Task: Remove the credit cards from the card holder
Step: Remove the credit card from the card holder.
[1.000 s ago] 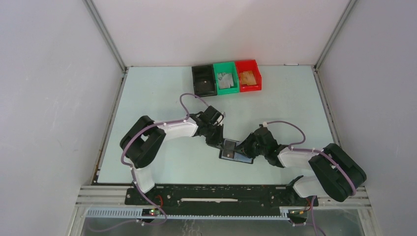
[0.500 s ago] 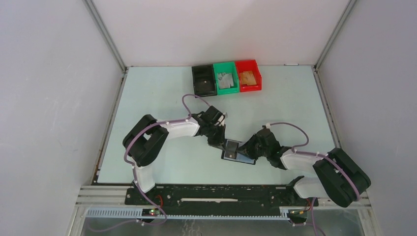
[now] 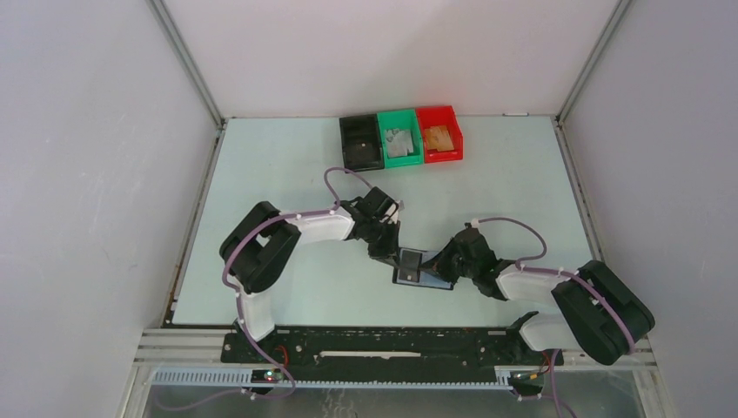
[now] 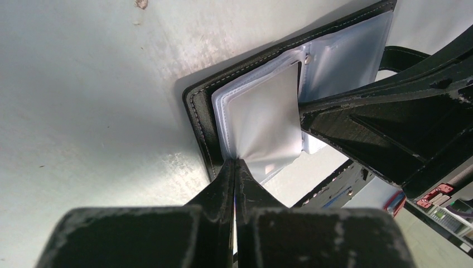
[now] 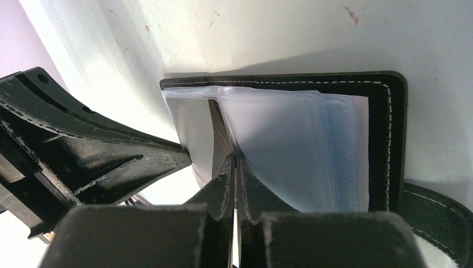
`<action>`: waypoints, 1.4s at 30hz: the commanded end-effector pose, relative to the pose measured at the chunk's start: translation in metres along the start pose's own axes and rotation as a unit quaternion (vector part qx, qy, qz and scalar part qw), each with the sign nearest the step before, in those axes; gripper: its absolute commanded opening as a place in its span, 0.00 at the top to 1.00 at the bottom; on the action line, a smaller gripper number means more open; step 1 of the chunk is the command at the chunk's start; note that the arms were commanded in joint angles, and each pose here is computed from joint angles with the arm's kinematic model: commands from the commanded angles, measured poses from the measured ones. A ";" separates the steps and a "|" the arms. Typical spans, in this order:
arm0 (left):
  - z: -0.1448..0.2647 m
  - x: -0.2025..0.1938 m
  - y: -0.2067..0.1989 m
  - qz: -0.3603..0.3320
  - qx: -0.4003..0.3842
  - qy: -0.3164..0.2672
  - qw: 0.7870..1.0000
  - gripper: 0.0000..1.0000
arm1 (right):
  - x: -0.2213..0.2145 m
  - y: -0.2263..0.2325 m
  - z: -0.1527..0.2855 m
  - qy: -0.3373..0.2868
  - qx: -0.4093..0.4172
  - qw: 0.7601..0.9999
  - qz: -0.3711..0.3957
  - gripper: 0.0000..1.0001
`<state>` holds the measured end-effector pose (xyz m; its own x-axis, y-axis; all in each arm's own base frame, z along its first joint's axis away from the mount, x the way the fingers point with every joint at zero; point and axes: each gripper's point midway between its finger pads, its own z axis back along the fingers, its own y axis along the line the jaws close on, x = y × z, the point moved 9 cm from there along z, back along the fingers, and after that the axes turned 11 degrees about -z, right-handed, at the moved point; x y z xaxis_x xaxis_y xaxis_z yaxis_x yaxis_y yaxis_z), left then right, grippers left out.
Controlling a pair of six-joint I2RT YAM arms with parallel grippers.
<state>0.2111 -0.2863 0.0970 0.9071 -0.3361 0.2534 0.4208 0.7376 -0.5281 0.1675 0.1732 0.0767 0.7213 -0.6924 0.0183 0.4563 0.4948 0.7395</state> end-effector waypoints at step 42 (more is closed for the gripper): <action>-0.013 0.006 -0.021 -0.022 -0.061 0.018 0.998 1.00 | 0.005 -0.008 0.005 0.014 0.031 0.998 0.054 0.68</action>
<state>0.2045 -0.2951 0.0943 0.9042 -0.3621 0.2265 0.4240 0.6973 -0.5780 0.1607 0.1591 0.0770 0.7598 -0.6467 0.0673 0.3681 0.5131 0.7754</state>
